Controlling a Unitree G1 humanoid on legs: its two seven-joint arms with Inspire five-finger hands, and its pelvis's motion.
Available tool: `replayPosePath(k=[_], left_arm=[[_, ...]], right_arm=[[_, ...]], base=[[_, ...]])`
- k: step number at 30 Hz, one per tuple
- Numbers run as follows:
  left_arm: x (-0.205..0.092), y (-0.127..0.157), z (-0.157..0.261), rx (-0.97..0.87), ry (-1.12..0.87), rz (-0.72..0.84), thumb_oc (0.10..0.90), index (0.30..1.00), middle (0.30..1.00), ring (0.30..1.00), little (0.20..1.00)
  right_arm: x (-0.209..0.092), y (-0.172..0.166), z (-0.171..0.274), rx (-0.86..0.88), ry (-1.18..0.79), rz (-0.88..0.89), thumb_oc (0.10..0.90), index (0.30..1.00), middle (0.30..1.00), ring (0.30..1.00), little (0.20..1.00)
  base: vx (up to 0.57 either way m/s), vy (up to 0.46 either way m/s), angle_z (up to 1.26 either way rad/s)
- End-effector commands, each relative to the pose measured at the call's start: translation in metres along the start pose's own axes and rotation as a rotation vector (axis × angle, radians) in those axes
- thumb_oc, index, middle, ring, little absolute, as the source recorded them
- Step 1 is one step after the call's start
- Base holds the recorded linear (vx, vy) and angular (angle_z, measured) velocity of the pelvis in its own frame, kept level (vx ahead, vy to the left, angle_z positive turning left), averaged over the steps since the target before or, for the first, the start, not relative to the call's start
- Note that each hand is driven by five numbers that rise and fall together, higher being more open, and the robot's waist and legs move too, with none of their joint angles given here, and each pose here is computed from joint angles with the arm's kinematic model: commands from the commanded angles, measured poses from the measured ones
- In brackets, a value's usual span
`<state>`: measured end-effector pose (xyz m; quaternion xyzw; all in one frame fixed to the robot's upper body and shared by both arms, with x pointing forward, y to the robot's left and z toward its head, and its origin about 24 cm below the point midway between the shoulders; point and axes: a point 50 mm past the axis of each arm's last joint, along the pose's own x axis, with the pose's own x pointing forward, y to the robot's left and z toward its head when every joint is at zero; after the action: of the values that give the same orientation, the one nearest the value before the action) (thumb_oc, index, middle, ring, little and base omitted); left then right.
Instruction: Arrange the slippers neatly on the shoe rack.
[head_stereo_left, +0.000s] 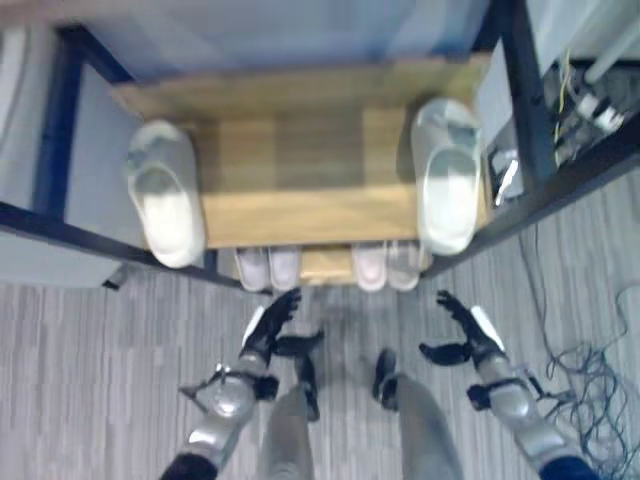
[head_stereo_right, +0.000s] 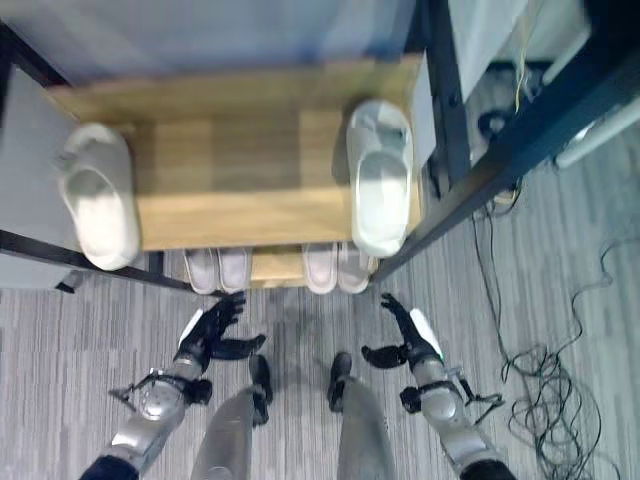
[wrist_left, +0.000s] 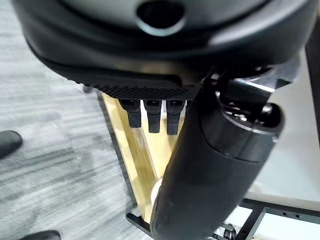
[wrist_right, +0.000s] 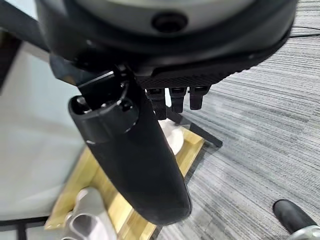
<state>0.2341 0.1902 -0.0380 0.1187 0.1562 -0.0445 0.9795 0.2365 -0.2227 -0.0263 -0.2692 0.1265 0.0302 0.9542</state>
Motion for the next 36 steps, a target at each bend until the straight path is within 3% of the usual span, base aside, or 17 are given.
replayPosePath(k=[1,9,16,27,28,29,32,33,36], left_arm=[[-0.003,-0.009,-0.015,0.109,0.021,-0.028,0.800,0.900,0.900,0.900,0.900],[-0.036,-0.016,-0.089,0.212,0.348,-0.017,0.800,0.900,0.900,0.900,0.900],[-0.053,-0.026,-0.115,0.208,0.479,-0.015,0.800,0.900,0.900,0.900,0.900],[-0.064,-0.038,-0.132,0.239,0.583,-0.039,0.800,0.900,0.900,0.900,0.900],[-0.070,-0.041,-0.138,0.251,0.622,-0.048,0.800,0.900,0.900,0.900,0.900],[-0.070,-0.041,-0.138,0.251,0.621,-0.049,0.800,0.900,0.900,0.900,0.900],[-0.077,-0.045,-0.144,0.244,0.658,-0.050,0.800,0.900,0.900,0.900,0.900],[-0.076,-0.046,-0.143,0.244,0.657,-0.051,0.800,0.900,0.900,0.900,0.900],[-0.077,-0.050,-0.142,0.250,0.643,-0.068,0.800,0.900,0.900,0.900,0.900]], right_arm=[[-0.003,0.012,0.009,0.050,-0.081,0.065,0.800,0.900,0.900,0.900,0.900],[-0.010,0.059,0.029,0.129,-0.156,0.265,0.800,0.900,0.900,0.900,0.900],[-0.012,0.086,0.053,0.230,-0.224,0.375,0.800,0.900,0.900,0.900,0.900],[-0.021,0.066,0.145,0.328,-0.640,0.420,0.800,0.900,0.900,0.900,0.900],[-0.029,0.047,0.171,0.291,-0.788,0.368,0.800,0.900,0.900,0.900,0.900],[-0.029,0.047,0.171,0.290,-0.787,0.367,0.800,0.900,0.900,0.900,0.900],[-0.033,0.013,0.188,0.029,-0.921,0.142,0.800,0.900,0.900,0.900,0.900],[-0.033,0.013,0.188,0.027,-0.922,0.139,0.800,0.900,0.900,0.900,0.900],[-0.024,-0.007,0.187,-0.210,-0.917,-0.044,0.800,0.900,0.900,0.900,0.900]], base=[[0.18,0.017,0.00],[0.12,0.023,-0.02],[0.05,0.008,0.05],[0.01,-0.001,0.02],[0.00,-0.010,0.06],[0.01,-0.015,0.06],[0.00,0.000,0.00],[0.00,0.000,0.00],[0.03,0.008,-0.02]])
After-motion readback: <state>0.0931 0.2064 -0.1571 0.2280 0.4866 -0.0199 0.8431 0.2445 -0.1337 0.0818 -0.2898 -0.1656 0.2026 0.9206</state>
